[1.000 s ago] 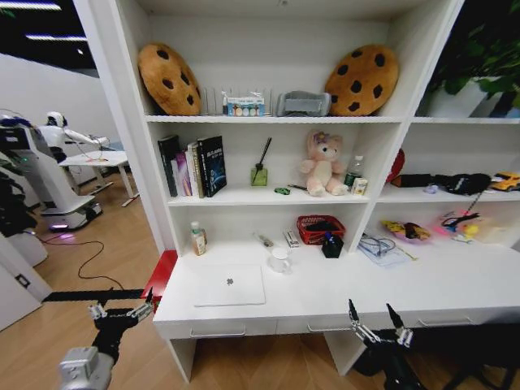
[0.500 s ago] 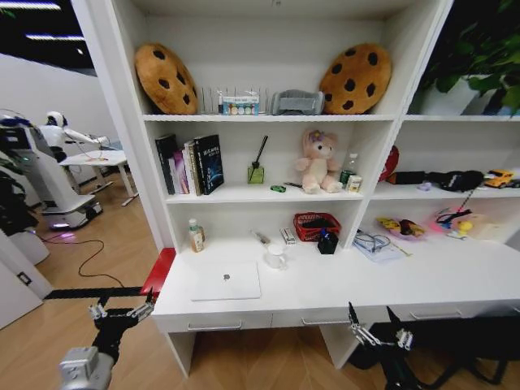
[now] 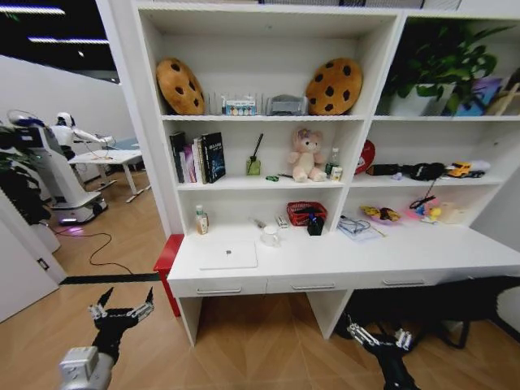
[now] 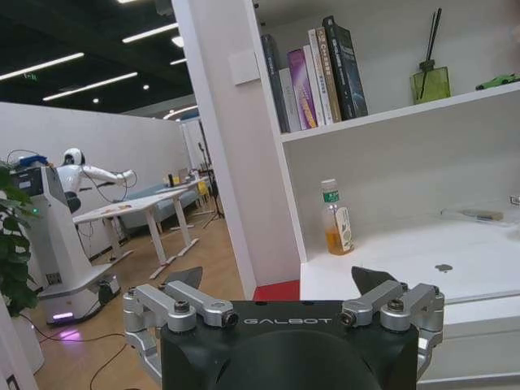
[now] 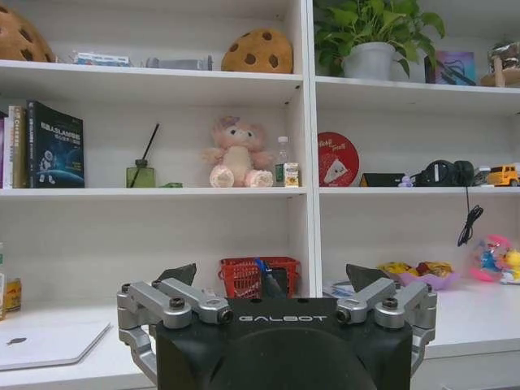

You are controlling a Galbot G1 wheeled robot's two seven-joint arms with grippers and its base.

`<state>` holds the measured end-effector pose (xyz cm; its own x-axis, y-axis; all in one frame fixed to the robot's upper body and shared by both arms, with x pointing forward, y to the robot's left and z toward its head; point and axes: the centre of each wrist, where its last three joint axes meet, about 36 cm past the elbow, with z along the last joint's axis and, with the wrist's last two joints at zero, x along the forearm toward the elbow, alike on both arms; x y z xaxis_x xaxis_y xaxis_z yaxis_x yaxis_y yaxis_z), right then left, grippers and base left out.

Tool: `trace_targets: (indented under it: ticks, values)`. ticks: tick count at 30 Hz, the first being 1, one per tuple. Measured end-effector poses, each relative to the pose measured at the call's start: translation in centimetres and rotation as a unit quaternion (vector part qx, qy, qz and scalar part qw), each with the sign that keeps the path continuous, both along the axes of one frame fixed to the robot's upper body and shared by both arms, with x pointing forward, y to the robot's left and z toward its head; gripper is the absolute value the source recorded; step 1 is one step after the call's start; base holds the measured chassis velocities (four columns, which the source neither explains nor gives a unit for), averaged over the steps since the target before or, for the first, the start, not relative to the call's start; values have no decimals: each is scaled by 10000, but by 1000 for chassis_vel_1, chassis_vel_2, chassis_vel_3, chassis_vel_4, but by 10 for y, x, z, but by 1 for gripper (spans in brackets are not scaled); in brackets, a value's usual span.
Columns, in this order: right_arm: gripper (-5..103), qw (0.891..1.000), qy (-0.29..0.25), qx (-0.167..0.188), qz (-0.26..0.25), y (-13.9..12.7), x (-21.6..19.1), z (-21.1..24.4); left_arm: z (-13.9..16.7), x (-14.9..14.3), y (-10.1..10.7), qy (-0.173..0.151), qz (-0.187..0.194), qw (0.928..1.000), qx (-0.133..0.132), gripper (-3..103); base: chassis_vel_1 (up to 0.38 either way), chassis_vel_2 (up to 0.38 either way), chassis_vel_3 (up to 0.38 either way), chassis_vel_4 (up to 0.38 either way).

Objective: Organize the objects on the table.

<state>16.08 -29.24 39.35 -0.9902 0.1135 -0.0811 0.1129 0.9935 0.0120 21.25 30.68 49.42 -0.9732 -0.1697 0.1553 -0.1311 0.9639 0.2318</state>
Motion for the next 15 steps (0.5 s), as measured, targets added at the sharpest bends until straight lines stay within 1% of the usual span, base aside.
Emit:
trace_targets:
  ticks: [4, 6, 7, 9, 10, 11, 13, 14, 15]
  values:
    - [100, 10000, 29, -56, -5, -2, 0, -6, 0, 0, 0, 1, 2, 10000, 1, 100, 319, -275, -323, 289]
    - [100, 9999, 91, -121, -23, -4, -1, -12, 0, 0, 0, 2, 1, 10000, 1, 100, 139, -61, -197, 228]
    - [100, 9995, 218, -204, -37, -9, -3, -21, 0, 0, 0, 1, 1, 10000, 0, 100, 139, -8, -141, 122]
    - [100, 9974, 689, -212, -93, -17, -10, -46, 0, 0, 0, 0, 1, 10000, 0, 100, 21, -12, -114, 39]
    - [100, 9974, 689, -212, -93, -17, -10, -46, 0, 0, 0, 0, 1, 10000, 0, 100, 21, -17, -88, 39]
    - [100, 9947, 1004, -178, -115, -20, -16, -60, 0, 0, 0, 0, 0, 10000, 0, 100, 0, 0, 0, 0]
    - [100, 9838, 1786, -169, 38, -27, -35, -106, 0, 0, 0, -1, -1, 10000, -1, 100, -86, -9, 35, -36]
    - [100, 9838, 1786, -169, 38, -27, -35, -106, 0, 0, 0, -1, -1, 10000, -1, 100, -86, 35, 73, -36]
    - [100, 9761, 2158, -186, 189, -28, -48, -134, 0, 0, 0, 0, 0, 10000, 0, 100, -76, 35, 111, -32]
